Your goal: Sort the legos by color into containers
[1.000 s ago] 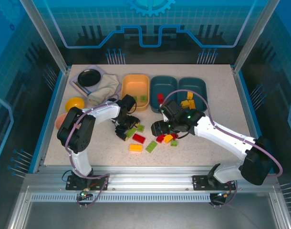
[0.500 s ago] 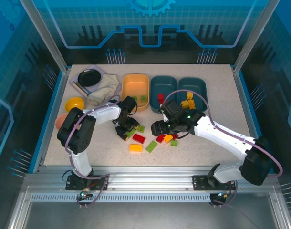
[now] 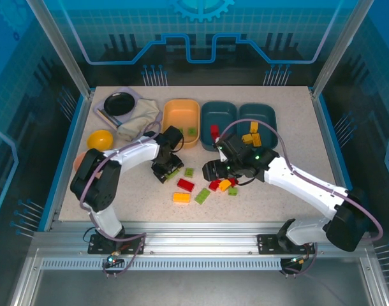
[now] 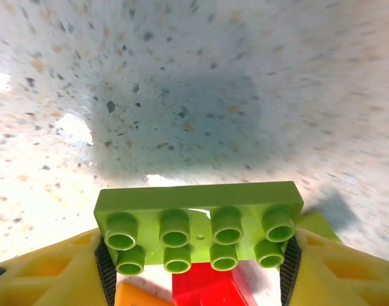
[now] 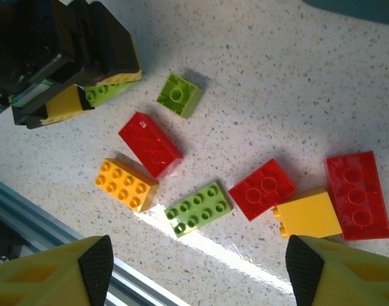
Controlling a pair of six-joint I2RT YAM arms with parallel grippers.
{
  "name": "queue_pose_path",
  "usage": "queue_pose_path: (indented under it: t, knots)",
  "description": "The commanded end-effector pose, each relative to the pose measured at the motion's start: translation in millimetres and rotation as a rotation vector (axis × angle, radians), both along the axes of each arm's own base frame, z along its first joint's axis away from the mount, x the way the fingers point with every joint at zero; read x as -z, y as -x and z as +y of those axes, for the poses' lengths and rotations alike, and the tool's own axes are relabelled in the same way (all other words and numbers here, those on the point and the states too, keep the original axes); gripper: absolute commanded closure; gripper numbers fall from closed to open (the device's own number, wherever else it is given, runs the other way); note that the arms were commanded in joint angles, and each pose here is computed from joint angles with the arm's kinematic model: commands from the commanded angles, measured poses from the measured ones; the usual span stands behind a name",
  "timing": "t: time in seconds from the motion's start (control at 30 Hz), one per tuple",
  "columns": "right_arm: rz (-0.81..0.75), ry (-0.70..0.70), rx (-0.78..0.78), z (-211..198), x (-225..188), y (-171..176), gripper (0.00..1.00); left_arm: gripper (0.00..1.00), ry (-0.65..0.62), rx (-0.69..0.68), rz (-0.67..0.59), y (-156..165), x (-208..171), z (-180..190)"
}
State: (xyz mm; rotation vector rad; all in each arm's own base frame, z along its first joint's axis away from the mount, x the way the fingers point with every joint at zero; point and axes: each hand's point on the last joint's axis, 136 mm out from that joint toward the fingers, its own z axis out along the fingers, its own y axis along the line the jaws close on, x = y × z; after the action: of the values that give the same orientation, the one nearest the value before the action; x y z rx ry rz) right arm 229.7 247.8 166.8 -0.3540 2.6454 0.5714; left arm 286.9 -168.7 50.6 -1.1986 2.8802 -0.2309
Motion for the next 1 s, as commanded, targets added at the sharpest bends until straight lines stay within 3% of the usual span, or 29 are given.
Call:
queue_pose_path:
  t: [0.0,0.13,0.33,0.63,0.97]
  knots:
    - [-0.101,-0.121,0.001,15.8,-39.3,-9.4,0.25,0.4,-0.028,0.055,-0.135,-24.1,-54.1,8.9]
    - [-0.153,-0.197,0.031,24.9,-63.6,-27.1,0.25,0.4,-0.026,0.077,-0.214,-62.5,-82.8,12.0]
    - [-0.145,-0.25,0.108,25.0,-78.1,-61.4,0.24,0.4,0.011,0.09,-0.277,-132.8,-94.0,5.1]
    - [-0.086,-0.335,0.216,20.0,-74.8,-99.0,0.23,0.39,-0.014,0.141,-0.324,-222.3,-63.4,-4.1]
    - [-0.051,-0.334,0.276,4.5,-68.3,-113.8,0.23,0.34,-0.059,0.174,-0.251,-248.9,-8.0,-0.6]
